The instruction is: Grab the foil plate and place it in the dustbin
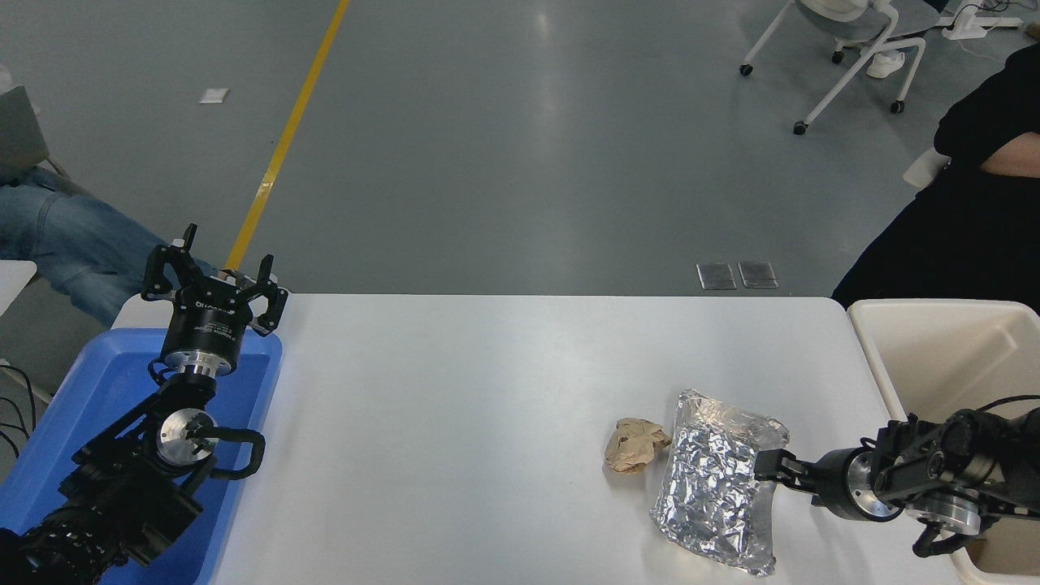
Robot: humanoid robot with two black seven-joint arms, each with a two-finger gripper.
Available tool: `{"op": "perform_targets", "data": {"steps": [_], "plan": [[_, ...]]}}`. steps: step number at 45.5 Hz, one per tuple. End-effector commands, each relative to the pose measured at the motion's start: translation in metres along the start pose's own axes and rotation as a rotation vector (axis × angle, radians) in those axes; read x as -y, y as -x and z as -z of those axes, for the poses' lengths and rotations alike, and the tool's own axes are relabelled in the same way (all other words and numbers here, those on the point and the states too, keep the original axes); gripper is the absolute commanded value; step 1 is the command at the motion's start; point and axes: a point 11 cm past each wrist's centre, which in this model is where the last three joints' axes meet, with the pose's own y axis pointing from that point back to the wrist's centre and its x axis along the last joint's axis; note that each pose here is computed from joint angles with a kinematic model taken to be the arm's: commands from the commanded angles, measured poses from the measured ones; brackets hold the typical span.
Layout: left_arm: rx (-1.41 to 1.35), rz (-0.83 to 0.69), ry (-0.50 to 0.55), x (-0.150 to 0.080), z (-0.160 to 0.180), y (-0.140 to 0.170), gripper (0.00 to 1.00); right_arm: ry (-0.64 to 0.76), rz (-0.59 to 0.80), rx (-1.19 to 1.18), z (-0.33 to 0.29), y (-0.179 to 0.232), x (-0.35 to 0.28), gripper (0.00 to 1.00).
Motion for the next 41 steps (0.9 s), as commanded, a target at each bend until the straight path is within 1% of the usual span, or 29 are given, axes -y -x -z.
{"op": "perform_targets", "data": {"steps": [1,7,10,11,22,32,41], "plan": [[0.000,0.000,0.000,0.000,0.000,0.000,0.99,-0.011,-0.012,-0.001,0.001,-0.001,0.001,0.11],[0.000,0.000,0.000,0.000,0.000,0.000,0.99,-0.045,-0.019,-0.002,0.006,-0.003,0.000,0.06],[0.000,0.000,0.000,0.000,0.000,0.000,0.99,-0.059,-0.023,-0.001,0.007,-0.005,-0.001,0.00],[0.000,0.000,0.000,0.000,0.000,0.000,0.99,-0.060,-0.023,-0.004,0.007,-0.005,-0.002,0.00],[0.000,0.000,0.000,0.000,0.000,0.000,0.99,-0.055,-0.063,-0.052,0.005,-0.027,-0.012,0.00],[0.000,0.000,0.000,0.000,0.000,0.000,0.99,-0.045,-0.123,-0.093,-0.005,-0.066,-0.040,0.00],[0.000,0.000,0.000,0.000,0.000,0.000,0.99,-0.134,-0.095,-0.105,0.011,-0.101,-0.075,0.00]]}}
